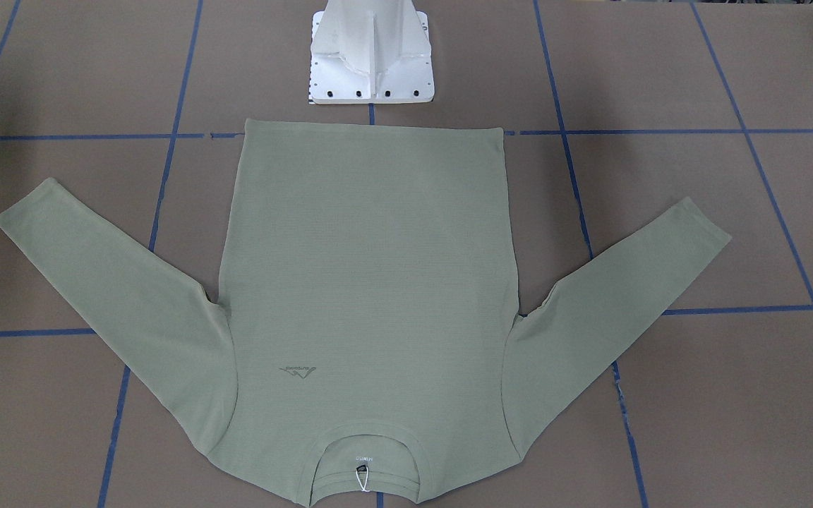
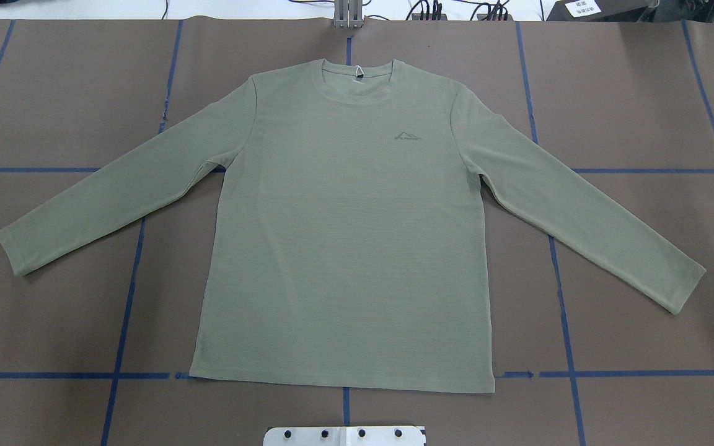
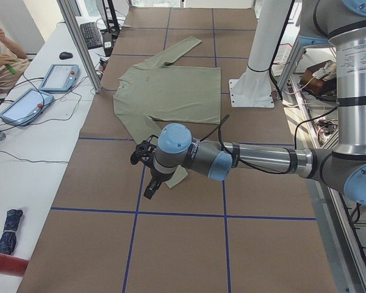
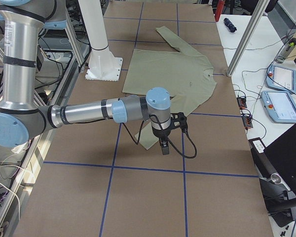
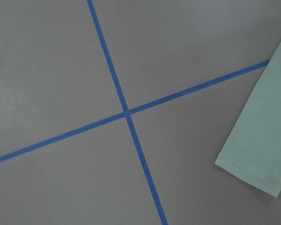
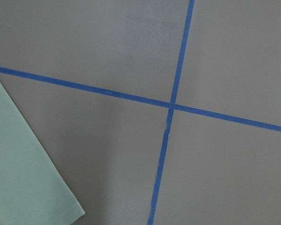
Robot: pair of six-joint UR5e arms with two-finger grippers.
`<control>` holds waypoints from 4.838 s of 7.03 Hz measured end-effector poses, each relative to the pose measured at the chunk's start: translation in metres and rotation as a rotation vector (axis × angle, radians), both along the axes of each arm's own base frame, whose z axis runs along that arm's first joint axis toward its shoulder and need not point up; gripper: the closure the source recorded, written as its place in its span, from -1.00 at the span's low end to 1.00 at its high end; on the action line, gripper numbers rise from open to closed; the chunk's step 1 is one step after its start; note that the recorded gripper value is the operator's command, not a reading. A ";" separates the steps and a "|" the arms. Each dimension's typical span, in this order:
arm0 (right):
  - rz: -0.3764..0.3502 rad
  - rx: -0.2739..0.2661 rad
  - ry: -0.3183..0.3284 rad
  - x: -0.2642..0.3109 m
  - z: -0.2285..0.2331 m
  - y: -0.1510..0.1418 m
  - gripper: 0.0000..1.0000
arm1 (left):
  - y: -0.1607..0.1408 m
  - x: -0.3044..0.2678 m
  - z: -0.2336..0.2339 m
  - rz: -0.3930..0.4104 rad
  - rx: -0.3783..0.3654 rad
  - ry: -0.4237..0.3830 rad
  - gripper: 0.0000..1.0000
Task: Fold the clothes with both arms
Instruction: 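Move the right gripper down to the sleeve cuff nearest it, then grasp the cuff with the right gripper and fold the sleeve across the shirt body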
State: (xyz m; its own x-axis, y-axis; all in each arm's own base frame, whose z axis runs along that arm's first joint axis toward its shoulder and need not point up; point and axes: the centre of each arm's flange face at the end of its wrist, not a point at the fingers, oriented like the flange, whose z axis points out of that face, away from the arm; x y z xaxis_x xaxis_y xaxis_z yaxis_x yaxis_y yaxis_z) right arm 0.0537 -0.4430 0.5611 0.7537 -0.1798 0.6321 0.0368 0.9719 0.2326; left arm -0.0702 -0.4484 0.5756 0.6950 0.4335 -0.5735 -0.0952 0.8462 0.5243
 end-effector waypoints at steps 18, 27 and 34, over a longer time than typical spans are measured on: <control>0.190 -0.021 -0.166 -0.221 0.120 0.101 -0.10 | -0.002 0.000 0.000 0.007 0.130 0.003 -1.00; 0.187 0.005 -0.205 -0.220 0.018 0.087 1.00 | -0.001 0.000 0.004 0.008 0.122 0.003 -1.00; 0.420 -0.111 -0.029 -0.371 -0.375 -0.088 1.00 | -0.001 0.000 0.010 0.008 0.112 0.003 -1.00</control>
State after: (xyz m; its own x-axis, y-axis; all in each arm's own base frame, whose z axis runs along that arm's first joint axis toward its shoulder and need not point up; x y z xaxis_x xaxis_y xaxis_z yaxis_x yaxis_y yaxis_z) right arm -0.3172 -0.5315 0.1862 0.7286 0.2086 0.6524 -0.3718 0.9204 0.1209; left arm -0.0700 -0.4492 0.5859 0.6897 0.5006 -0.5231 -0.1005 0.7817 0.6155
